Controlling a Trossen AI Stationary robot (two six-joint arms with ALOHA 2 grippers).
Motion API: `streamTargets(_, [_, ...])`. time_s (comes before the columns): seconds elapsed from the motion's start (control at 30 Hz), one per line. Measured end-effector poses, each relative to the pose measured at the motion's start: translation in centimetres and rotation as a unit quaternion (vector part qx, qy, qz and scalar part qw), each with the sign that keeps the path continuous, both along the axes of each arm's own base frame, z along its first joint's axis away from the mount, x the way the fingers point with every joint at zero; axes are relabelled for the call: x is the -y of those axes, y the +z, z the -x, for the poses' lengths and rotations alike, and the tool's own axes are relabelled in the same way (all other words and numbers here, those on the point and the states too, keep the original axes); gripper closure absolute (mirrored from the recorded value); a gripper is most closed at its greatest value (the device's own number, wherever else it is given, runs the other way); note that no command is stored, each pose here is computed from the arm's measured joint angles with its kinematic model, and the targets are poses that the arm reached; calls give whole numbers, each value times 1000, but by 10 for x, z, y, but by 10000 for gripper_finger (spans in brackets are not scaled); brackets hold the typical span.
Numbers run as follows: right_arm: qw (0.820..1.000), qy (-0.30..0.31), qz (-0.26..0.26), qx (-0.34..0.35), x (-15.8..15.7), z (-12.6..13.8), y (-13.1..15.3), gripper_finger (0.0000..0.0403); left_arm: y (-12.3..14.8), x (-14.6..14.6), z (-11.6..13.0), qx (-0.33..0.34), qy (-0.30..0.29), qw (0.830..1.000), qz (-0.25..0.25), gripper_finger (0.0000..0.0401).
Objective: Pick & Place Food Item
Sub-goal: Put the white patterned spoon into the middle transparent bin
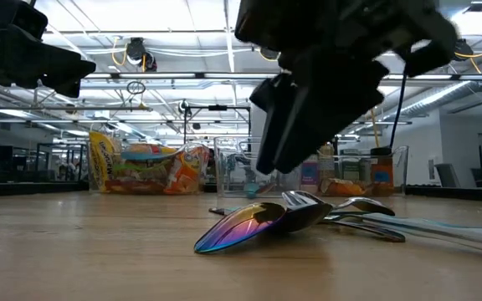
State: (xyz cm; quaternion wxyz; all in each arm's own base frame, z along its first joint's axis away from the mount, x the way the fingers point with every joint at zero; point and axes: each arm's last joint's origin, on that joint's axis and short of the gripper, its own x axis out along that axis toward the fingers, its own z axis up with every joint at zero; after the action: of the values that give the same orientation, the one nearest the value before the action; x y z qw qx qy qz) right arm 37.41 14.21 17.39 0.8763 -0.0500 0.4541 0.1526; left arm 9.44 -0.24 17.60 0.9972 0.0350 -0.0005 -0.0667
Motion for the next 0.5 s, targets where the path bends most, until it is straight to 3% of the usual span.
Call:
streamTargets(0.2, [999,-35,35,-21,14,10,15,261,0,0,0,-1,0,1000,0,249])
streamTargets(0.33, [997,-71,14,-29,31,10,25,261,0,0,0,0,0,1000,0,249])
streamTargets(0.5, [995,-80,-8,-57,49,12,10,261,0,0,0,0,0,1000,0,249])
